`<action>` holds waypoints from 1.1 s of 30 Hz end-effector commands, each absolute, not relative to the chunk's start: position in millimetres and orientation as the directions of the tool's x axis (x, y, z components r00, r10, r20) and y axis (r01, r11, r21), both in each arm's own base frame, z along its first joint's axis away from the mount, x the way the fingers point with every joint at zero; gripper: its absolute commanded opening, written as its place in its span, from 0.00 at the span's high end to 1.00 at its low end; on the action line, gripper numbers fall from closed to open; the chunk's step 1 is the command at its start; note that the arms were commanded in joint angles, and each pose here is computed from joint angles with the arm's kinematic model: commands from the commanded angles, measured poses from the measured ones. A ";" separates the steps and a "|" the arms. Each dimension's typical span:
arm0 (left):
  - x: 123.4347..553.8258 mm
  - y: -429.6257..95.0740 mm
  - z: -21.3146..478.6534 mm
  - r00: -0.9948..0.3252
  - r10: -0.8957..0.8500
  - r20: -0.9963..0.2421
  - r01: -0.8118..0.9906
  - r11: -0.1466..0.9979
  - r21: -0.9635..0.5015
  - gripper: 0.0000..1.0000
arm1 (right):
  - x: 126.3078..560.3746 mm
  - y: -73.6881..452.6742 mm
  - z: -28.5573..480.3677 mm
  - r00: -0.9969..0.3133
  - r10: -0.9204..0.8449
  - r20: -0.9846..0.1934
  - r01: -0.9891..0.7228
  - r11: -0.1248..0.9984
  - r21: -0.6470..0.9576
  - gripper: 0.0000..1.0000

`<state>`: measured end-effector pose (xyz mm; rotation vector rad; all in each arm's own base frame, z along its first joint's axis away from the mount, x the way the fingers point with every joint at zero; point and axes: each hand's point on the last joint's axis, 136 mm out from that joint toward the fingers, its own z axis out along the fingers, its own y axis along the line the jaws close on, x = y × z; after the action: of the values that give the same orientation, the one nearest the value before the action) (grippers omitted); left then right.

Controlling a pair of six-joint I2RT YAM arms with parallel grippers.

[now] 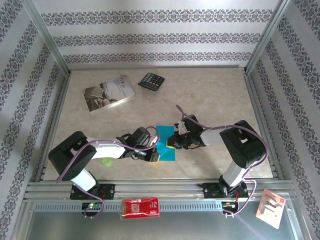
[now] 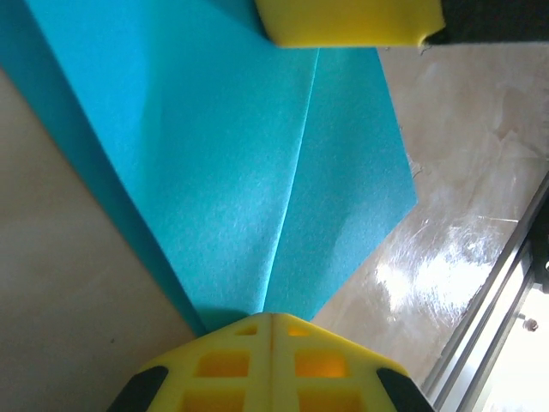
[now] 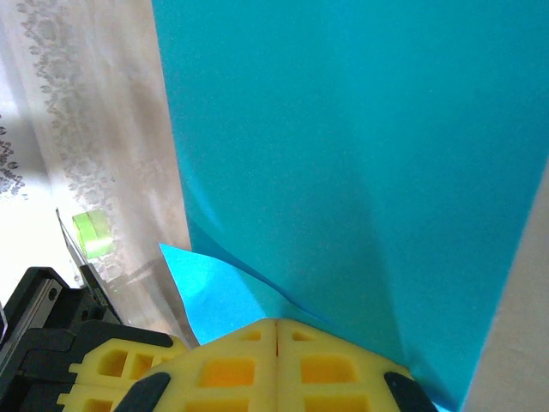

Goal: Fold a paper plane with a square sheet of paper (pick it up from the middle)
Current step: Fold the triangle a second time at the center of the table.

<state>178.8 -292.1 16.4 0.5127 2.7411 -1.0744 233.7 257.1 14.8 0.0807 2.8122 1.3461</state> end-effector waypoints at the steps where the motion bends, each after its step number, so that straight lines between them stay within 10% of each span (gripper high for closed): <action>1: 147.3 -258.3 -10.9 -0.962 0.258 -0.091 0.261 0.762 -0.593 1.00 | 214.8 228.8 -26.5 -0.990 0.109 0.094 0.144 0.737 0.660 0.99; 15: 180.5 -302.7 58.2 -0.955 0.202 -0.218 0.297 0.616 -0.730 1.00 | 216.4 229.8 -25.1 -0.990 0.106 0.089 0.139 0.737 0.662 1.00; 33: 180.5 -278.0 -2.6 -0.966 0.226 -0.127 0.255 0.742 -0.620 1.00 | 222.7 236.0 -15.3 -0.992 0.099 0.078 0.126 0.719 0.684 0.99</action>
<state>183.9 -297.1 16.7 0.4327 2.8320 -1.1238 234.1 257.4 15.4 0.0815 2.8142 1.3464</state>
